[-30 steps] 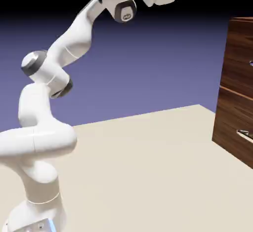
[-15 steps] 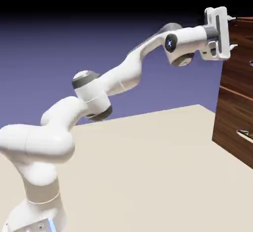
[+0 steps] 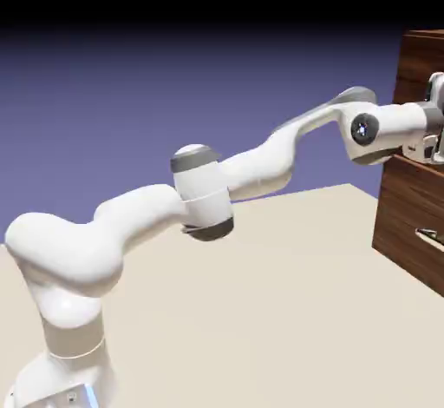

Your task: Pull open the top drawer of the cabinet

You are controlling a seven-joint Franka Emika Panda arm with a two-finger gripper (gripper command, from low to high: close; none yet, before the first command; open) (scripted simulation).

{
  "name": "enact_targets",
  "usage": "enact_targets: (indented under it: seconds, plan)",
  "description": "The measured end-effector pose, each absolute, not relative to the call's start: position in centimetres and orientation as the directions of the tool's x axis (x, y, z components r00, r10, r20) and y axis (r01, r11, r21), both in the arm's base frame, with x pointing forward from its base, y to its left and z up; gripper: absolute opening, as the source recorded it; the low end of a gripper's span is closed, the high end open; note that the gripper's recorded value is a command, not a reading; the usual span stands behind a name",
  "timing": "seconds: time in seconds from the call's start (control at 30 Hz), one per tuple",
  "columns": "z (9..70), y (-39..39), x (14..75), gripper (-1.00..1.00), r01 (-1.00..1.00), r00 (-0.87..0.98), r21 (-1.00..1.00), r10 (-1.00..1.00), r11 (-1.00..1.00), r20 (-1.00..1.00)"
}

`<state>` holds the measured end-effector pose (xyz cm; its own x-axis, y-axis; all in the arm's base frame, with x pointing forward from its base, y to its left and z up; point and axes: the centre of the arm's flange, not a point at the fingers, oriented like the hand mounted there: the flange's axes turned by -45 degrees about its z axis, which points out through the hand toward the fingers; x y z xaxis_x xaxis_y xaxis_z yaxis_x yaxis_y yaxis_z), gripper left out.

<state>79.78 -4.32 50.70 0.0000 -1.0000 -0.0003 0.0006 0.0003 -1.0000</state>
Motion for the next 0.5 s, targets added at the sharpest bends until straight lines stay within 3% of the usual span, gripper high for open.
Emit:
enact_targets:
  seconds: [0.07, 0.1, 0.5]
  plan:
    - [50.5, -4.4, 80.4, 0.0, 0.0, 0.001, -1.0, -1.0, 0.0, 0.0]
    - [50.5, -4.4, 80.6, -1.0, 0.0, 0.001, -1.0, -1.0, 0.0, 0.0]
    - [50.5, -4.4, 76.9, -1.0, 0.001, 0.001, -1.0, -1.0, 0.0, 0.0]
